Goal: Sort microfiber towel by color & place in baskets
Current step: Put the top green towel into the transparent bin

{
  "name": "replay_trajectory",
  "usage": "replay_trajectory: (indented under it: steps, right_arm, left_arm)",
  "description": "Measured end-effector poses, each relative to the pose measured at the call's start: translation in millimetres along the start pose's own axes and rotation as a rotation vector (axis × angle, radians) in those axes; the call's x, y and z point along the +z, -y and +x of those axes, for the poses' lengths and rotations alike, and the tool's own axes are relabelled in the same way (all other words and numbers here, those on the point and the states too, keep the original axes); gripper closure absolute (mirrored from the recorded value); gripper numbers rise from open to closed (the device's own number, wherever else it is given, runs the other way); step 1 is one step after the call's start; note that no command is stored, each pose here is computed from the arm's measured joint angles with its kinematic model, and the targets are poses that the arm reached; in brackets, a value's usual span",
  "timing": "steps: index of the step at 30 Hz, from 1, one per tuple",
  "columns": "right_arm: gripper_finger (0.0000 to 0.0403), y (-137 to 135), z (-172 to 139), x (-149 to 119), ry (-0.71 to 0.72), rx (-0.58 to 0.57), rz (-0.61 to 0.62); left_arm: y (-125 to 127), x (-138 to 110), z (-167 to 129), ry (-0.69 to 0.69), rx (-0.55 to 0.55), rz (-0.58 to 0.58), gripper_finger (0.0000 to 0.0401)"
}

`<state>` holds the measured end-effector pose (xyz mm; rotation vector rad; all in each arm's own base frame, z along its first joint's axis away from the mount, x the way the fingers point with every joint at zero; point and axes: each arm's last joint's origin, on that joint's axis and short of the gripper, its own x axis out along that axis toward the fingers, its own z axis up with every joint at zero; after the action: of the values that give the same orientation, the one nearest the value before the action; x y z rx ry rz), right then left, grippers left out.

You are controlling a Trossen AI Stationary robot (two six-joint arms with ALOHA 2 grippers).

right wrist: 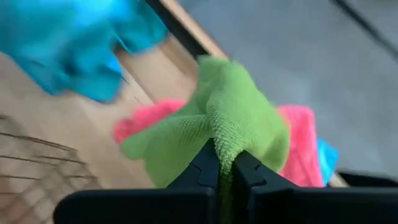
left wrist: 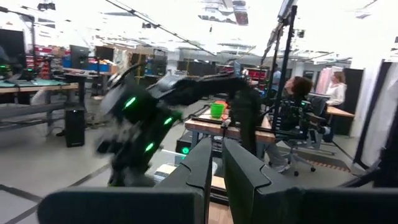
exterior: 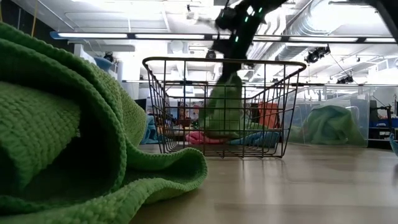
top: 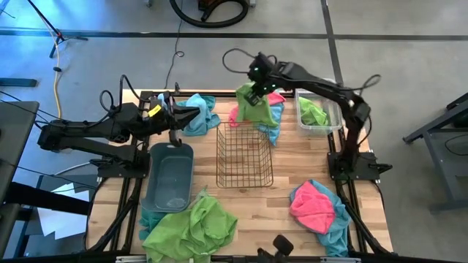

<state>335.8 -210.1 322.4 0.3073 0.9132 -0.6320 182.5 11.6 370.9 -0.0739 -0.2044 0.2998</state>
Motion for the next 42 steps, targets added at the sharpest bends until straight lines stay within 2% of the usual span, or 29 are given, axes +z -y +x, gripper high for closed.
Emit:
replay_trajectory:
  steps: [11, 16, 22, 27, 36, 42]
  right_arm:
    - [0.0402, -27.3, -128.7, 12.9, 0.485, 0.322, -0.093]
    - [0.0403, -37.5, -175.3, 7.4, 0.652, 0.387, -0.124]
    - [0.0403, -39.4, -220.8, -5.1, 0.784, 0.445, -0.130]
    - [0.0403, -41.5, -241.7, -13.1, 0.839, 0.485, -0.140]
    - [0.0403, -43.1, -250.5, -18.9, 0.847, 0.503, -0.151]
    - [0.0403, -30.3, -262.0, -31.5, 0.826, 0.393, -0.143]
  left_arm:
    - [-0.6, -0.2, 0.0, -0.002, 0.021, 0.033, 0.0375]
    - [-1.2, -0.2, 0.0, -0.001, 0.043, 0.034, 0.0375]
    - [-1.3, -0.2, 0.0, -0.002, 0.044, 0.034, 0.0375]
    - [-2.1, -0.2, -0.1, -0.001, 0.071, 0.049, 0.0375]
    - [-2.7, -0.1, -0.1, -0.001, 0.093, 0.061, 0.0375]
    - [-2.8, -0.1, -0.2, -0.001, 0.096, 0.061, 0.0375]
